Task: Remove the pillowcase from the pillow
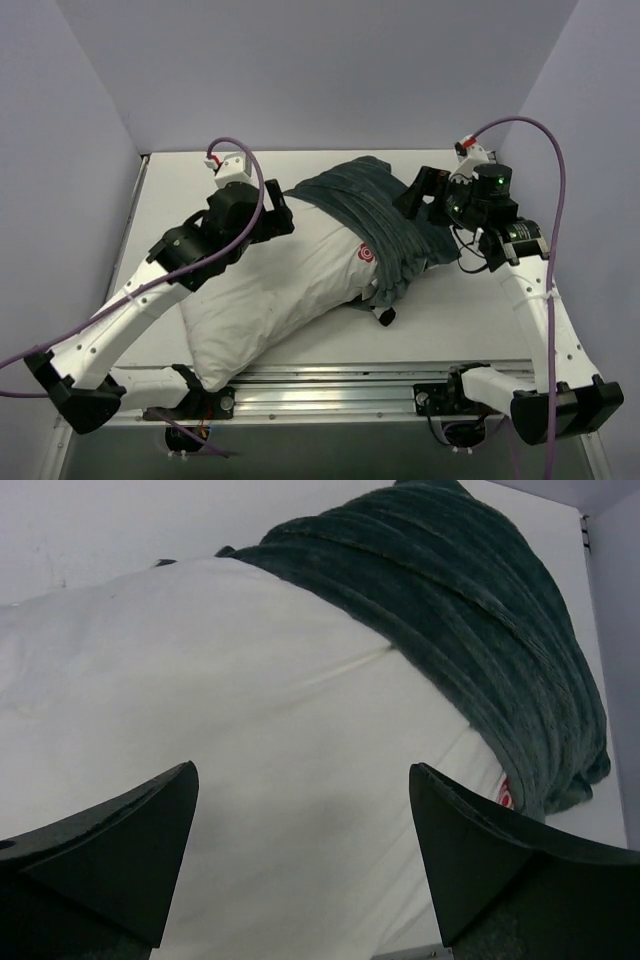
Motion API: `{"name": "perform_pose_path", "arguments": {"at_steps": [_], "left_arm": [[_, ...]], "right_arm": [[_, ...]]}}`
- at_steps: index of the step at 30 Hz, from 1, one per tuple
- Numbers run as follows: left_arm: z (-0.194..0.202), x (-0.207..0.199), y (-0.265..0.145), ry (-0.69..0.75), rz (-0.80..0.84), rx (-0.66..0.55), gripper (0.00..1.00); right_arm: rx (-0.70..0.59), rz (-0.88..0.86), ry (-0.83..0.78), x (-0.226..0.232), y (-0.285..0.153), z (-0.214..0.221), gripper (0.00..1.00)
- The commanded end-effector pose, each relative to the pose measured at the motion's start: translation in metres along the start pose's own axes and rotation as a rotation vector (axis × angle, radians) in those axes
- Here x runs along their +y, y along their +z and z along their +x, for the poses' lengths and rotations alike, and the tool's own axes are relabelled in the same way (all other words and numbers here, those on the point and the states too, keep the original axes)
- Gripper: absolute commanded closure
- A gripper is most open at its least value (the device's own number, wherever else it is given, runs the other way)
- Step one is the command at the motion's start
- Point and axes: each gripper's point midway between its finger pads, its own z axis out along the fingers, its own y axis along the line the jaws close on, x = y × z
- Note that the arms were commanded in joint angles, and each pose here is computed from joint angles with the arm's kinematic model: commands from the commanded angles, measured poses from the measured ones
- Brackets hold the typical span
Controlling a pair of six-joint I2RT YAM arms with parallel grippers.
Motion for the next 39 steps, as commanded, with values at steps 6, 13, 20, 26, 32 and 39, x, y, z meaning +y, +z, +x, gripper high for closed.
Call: {"name": "perform_pose_path", "arguments": {"at_steps": [6, 13, 20, 26, 32, 39], "left_arm": [[0.030, 0.042, 0.100, -0.237, -0.224, 0.054, 0.06], [0.107, 0.058, 0.136, -0.340, -0.270, 0.174, 0.53], [0.171, 0.082, 0.125, -0.353, -0.287, 0.252, 0.98], [0.182, 0.095, 0.106, -0.328, -0.294, 0.247, 0.98], [0.181, 0.114, 0.073, -0.354, -0.323, 0.218, 0.98], [0.184, 0.135, 0.022, -0.415, -0.340, 0.207, 0.98]], "right_arm": [[0.013, -0.047, -0.236, 0.049, 0.060, -0.024, 0.10], [0.108, 0.013, -0.448, 0.080, 0.122, -0.009, 0.09], [0.262, 0.028, -0.536, 0.096, 0.174, 0.049, 0.09], [0.373, 0.122, -0.594, 0.078, 0.207, 0.095, 0.15], [0.337, 0.425, -0.596, 0.011, 0.216, 0.075, 1.00], [0.050, 0.694, -0.195, -0.091, 0.175, -0.057, 1.00]]}}
